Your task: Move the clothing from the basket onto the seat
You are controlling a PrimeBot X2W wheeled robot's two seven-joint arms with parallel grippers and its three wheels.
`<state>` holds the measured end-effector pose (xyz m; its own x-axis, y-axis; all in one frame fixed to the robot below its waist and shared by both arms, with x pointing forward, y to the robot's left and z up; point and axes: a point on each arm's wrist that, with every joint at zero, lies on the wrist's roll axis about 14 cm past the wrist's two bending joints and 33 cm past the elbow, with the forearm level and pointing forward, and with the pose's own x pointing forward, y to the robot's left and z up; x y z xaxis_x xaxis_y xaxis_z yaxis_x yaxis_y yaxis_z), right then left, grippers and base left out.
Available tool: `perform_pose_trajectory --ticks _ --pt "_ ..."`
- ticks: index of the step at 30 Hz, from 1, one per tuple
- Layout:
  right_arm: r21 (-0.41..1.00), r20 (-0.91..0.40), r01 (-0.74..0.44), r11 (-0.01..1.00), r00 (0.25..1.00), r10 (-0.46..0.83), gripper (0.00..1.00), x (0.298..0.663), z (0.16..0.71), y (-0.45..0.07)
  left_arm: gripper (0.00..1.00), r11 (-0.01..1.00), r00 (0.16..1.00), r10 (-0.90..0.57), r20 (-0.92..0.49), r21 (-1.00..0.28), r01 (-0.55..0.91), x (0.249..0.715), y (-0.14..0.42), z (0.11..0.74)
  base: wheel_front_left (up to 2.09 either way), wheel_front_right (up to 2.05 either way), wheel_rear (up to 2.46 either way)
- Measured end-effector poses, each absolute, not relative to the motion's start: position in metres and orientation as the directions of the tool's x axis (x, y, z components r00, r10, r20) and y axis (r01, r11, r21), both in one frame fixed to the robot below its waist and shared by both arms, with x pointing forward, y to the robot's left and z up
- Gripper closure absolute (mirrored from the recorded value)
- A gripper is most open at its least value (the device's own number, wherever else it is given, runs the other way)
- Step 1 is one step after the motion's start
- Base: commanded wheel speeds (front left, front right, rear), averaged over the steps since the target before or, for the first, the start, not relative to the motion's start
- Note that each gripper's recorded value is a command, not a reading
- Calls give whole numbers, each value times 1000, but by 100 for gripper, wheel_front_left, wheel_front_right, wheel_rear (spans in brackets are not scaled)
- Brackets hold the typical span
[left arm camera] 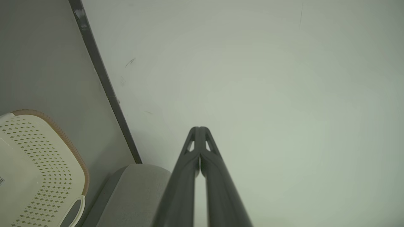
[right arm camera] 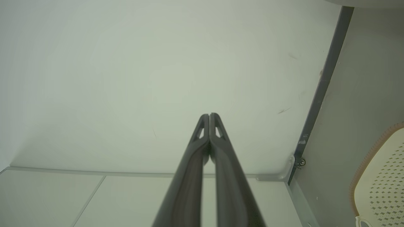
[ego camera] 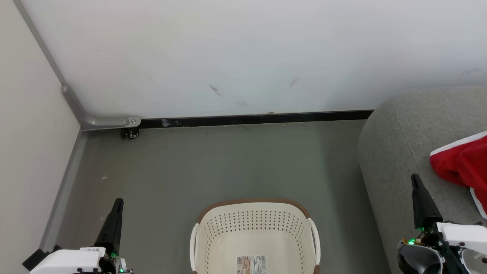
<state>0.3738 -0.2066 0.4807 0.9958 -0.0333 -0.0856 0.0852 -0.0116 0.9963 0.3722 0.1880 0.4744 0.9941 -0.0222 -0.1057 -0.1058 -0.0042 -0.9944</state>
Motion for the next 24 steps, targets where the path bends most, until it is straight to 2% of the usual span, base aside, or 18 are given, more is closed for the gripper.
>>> perform_pose_trajectory --ticks 24 --pt "996 -84 84 -13 996 -36 100 374 481 -207 100 -5 994 -21 -110 -994 -110 372 188 473 0 0 0"
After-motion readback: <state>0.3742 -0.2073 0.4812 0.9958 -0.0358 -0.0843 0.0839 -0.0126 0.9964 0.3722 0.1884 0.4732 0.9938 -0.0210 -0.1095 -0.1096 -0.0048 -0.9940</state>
